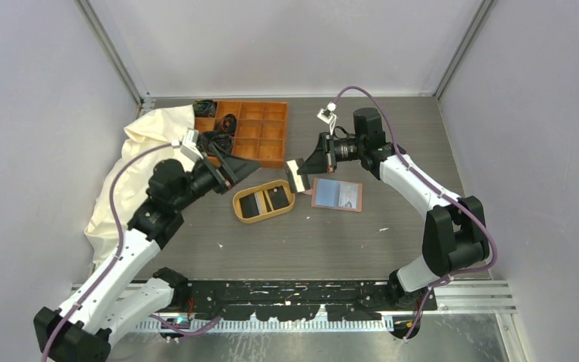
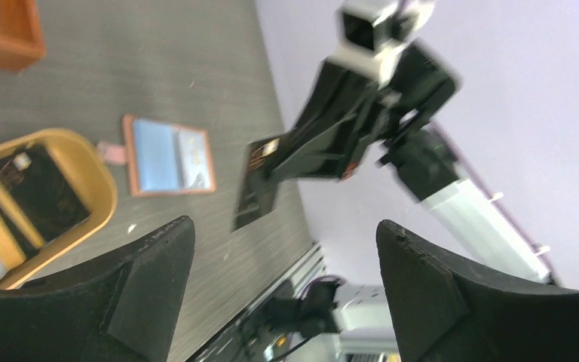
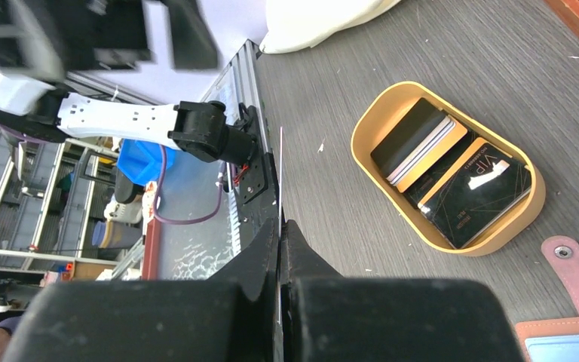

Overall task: Put the credit cards into the card holder
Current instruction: Insert the credit card into the card holder.

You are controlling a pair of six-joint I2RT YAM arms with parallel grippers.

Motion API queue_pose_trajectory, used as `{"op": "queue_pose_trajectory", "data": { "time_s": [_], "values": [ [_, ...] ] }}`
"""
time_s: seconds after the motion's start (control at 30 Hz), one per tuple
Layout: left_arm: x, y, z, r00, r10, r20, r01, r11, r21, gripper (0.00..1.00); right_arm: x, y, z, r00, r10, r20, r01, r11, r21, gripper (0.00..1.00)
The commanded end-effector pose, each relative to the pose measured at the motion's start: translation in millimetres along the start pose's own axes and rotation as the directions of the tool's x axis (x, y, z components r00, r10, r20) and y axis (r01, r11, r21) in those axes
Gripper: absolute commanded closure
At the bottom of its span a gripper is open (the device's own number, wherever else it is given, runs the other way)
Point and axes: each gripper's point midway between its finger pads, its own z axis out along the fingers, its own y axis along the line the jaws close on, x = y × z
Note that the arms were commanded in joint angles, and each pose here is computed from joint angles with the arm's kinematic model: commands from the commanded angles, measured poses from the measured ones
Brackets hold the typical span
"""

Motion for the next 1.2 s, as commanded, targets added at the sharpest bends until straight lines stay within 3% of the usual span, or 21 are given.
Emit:
{"op": "queue_pose_trajectory", "data": {
  "time_s": [0.0, 0.23, 0.47, 0.67, 0.9, 1.03, 1.17],
  "values": [
    [-34, -41, -9, 0.997, -0.025, 0.067, 0.031, 0.995, -0.095, 0.09, -12, 13, -7, 0.997, -0.067, 0.028, 0.068, 0.997, -0.029, 0.99],
    [-53, -105, -14, 0.991, 0.049, 0.124, -0.029, 0.987, -0.161, 0.09, -18, -7, -25, 0.998, -0.050, 0.046, 0.049, 0.999, 0.023, 0.99],
    [-57, -159, -18, 0.990, 0.083, 0.113, -0.075, 0.995, -0.070, 0.09, -29, -27, -52, 0.995, -0.034, 0.098, 0.026, 0.997, 0.079, 0.99],
    [-64, -177, -26, 0.981, 0.105, 0.165, -0.097, 0.994, -0.056, 0.10, -30, -34, -59, 0.993, -0.025, 0.112, 0.014, 0.995, 0.095, 0.99],
    [-53, -190, -10, 0.982, 0.142, 0.122, -0.139, 0.990, -0.032, 0.10, -28, -36, -58, 0.994, -0.009, 0.106, 0.000, 0.996, 0.084, 0.99],
    [-43, -180, 17, 0.957, 0.273, 0.095, -0.272, 0.962, -0.022, 0.04, -29, -34, -58, 0.994, -0.014, 0.108, 0.005, 0.997, 0.083, 0.99],
    [-26, -156, 50, 0.866, 0.491, 0.096, -0.498, 0.865, 0.064, 0.00, -29, -33, -59, 0.994, -0.022, 0.109, 0.012, 0.996, 0.084, 0.99]
  ]
}}
